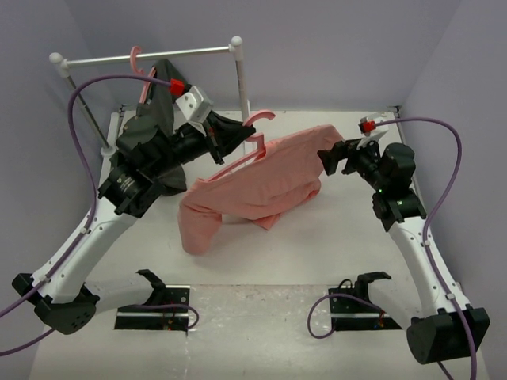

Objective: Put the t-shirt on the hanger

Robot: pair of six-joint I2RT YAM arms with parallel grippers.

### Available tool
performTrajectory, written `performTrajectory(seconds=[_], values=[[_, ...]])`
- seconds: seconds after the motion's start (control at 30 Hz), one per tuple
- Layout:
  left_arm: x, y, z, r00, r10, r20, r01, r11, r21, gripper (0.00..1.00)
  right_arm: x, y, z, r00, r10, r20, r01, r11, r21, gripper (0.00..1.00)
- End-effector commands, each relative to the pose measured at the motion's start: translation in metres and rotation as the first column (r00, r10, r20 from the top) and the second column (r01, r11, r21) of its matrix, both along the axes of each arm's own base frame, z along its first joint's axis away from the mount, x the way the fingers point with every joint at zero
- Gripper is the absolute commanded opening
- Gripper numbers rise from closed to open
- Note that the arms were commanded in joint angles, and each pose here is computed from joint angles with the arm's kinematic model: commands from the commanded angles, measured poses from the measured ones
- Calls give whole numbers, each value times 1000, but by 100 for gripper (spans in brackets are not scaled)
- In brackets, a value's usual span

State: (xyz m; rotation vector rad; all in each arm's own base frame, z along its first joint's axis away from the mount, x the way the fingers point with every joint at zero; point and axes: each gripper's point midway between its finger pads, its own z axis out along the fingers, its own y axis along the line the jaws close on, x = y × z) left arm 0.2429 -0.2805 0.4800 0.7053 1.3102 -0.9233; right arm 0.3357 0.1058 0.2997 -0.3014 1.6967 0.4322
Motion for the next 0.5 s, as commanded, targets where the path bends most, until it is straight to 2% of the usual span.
performTrajectory(seconds=[0.0, 0.03, 0.1, 0.13, 0.17, 0.2, 0.23, 0.3, 0.4, 0.47], values=[[-34, 11, 51, 991, -74, 109, 83, 993, -81, 0, 3, 24, 26, 980, 153, 130, -153, 988, -5, 93], [-35, 11, 52, 991, -79, 111, 88, 993, -80, 0, 5, 25, 27, 977, 157, 143, -157, 988, -8, 92], [-38, 12, 54, 989, -85, 118, 95, 992, -77, 0, 11, 25, 24, 976, 160, 147, -159, 987, -15, 75], [-39, 13, 54, 989, -85, 120, 94, 993, -76, 0, 13, 25, 24, 976, 160, 150, -159, 987, -23, 61], [-40, 15, 56, 989, -79, 123, 89, 993, -77, 0, 16, 25, 24, 975, 160, 152, -158, 987, -30, 41], [-39, 18, 58, 990, -58, 125, 68, 994, -84, 0, 20, 25, 26, 976, 156, 151, -153, 988, -36, 13], [-39, 22, 61, 991, -39, 128, 51, 994, -92, 0, 21, 23, 18, 983, 146, 107, -143, 989, -34, 1], [-30, 29, 64, 993, 30, 114, -17, 994, -109, 0, 30, 10, 11, 996, 59, 70, -57, 998, -40, 0], [-24, 42, 72, 987, 114, 112, -99, 986, -135, 0, 45, -27, 0, 984, -174, 32, 175, 984, -32, 0], [-24, 47, 77, 984, 134, 119, -116, 982, -147, 0, 46, -33, -6, 977, -211, 11, 211, 977, -24, 0]])
